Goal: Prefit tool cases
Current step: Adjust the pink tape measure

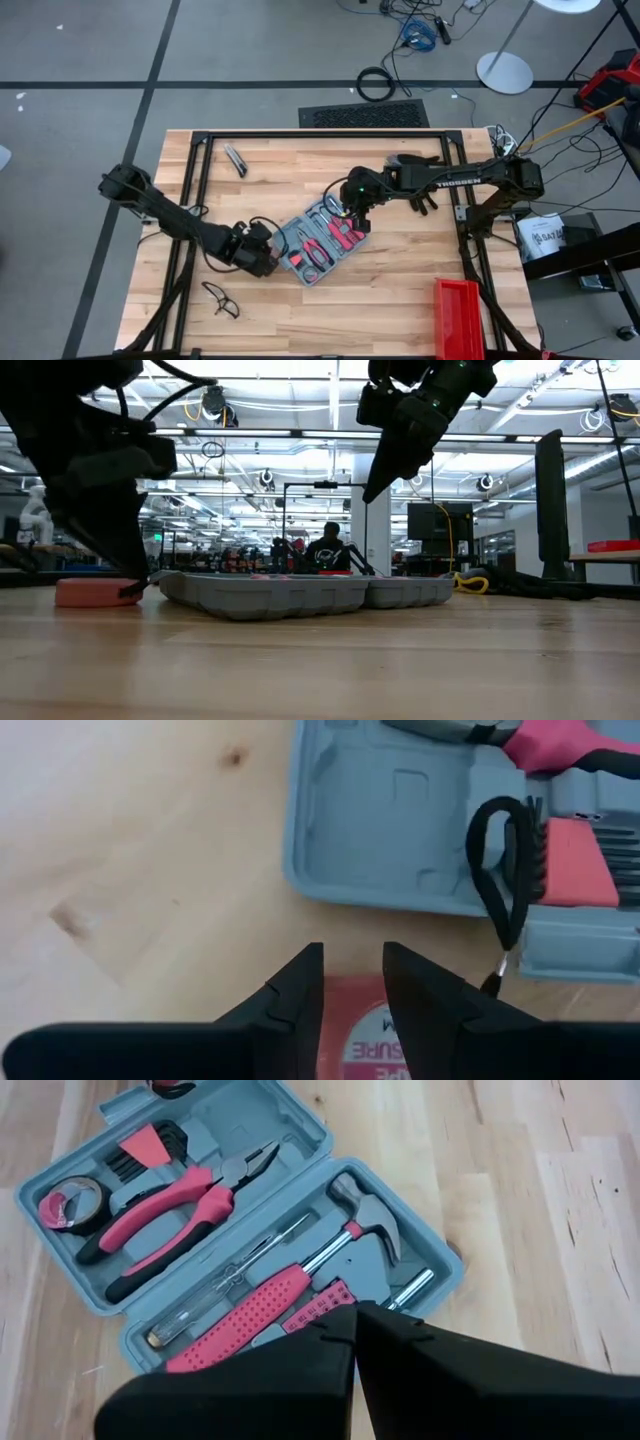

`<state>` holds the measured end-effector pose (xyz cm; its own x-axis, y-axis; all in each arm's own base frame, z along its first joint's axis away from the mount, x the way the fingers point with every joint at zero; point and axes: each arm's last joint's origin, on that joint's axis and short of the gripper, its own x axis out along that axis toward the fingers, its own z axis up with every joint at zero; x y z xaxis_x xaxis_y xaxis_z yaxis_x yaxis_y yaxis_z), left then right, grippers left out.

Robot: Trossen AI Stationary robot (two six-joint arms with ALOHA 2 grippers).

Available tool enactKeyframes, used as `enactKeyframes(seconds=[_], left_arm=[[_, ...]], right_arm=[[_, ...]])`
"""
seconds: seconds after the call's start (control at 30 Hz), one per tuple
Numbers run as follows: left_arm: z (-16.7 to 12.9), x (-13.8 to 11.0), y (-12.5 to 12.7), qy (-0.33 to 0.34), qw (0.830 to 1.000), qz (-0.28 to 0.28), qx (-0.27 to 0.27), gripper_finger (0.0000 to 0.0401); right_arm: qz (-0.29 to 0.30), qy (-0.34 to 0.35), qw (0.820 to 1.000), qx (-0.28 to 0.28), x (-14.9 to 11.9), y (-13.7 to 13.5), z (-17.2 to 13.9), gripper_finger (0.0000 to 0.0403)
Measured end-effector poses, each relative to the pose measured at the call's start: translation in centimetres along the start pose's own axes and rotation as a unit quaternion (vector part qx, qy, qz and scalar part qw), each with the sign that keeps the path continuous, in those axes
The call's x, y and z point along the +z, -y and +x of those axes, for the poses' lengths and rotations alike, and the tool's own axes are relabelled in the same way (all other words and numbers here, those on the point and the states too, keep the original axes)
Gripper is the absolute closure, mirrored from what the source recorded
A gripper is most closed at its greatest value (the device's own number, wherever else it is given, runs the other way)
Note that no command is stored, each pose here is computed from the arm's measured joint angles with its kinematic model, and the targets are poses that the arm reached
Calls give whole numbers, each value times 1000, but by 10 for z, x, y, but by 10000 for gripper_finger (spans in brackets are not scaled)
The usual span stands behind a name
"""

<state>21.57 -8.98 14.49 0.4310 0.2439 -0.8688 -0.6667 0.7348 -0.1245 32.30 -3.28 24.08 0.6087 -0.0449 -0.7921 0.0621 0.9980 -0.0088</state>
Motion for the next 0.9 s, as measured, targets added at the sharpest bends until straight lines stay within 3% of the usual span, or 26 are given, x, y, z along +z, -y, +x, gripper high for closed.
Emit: enactKeyframes(seconds=[0.2, 0.47, 0.63, 0.77, 0.9], left_arm=[[9, -3, 5, -15, 1000, 2, -9, 290], [2, -9, 16, -123, 985, 63, -106, 290], [-20, 1, 19, -136, 976, 68, -159, 290], [-47, 7, 24, -179, 958, 55, -219, 290], [-53, -8, 29, -224, 947, 50, -225, 290]], right_arm=[[-3, 1, 1000, 2, 0, -2, 0, 403], [-4, 6, 1000, 4, 1, -3, 0, 403], [-7, 8, 1000, 4, 2, -4, 0, 403], [-11, 8, 1000, 6, 2, -5, 0, 403], [-17, 8, 1000, 9, 2, -9, 0, 403]])
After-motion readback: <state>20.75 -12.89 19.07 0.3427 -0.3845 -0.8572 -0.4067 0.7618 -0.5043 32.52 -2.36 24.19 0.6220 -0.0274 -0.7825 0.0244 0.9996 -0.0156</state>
